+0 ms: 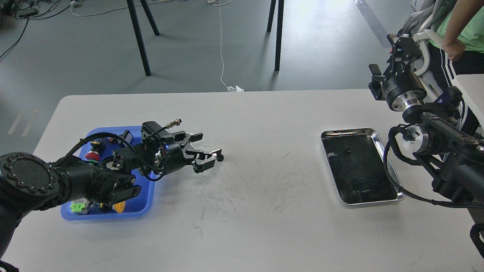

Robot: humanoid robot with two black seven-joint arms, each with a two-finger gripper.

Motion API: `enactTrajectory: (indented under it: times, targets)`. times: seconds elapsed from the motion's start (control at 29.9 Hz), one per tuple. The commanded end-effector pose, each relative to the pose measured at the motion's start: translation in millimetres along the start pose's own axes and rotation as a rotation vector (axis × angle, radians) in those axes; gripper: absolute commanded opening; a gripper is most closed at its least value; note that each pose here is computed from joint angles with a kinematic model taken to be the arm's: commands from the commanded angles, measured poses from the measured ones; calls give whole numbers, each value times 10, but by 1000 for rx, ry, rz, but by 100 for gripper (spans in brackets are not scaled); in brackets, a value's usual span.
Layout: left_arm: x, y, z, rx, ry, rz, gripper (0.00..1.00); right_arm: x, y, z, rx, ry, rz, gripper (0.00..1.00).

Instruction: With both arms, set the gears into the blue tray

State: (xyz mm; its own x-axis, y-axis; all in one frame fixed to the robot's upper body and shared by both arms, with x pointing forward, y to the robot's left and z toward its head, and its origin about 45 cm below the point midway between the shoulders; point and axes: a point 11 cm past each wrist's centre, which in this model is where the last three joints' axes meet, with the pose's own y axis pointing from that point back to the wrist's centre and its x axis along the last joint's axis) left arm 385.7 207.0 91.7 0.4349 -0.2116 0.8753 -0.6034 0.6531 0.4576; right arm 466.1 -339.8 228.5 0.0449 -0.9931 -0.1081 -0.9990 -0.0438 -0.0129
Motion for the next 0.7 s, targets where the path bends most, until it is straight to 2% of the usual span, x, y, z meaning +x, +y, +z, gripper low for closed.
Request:
enactTrajectory:
  times: [0.0, 0.27, 0.47, 0.67]
  targets:
    - [1, -9, 6, -1, -2, 0, 85, 7, 6, 13, -3, 1, 1, 94]
    - [-94, -46, 140, -35, 9, -22, 85, 11, 6, 14, -3, 3, 2, 94]
    - [-196, -75, 230, -72, -39, -69, 90, 11, 6, 14, -3, 3, 2, 94]
    - [-150, -134, 260, -76, -47, -55, 88, 3, 6, 17, -4, 2, 0, 94]
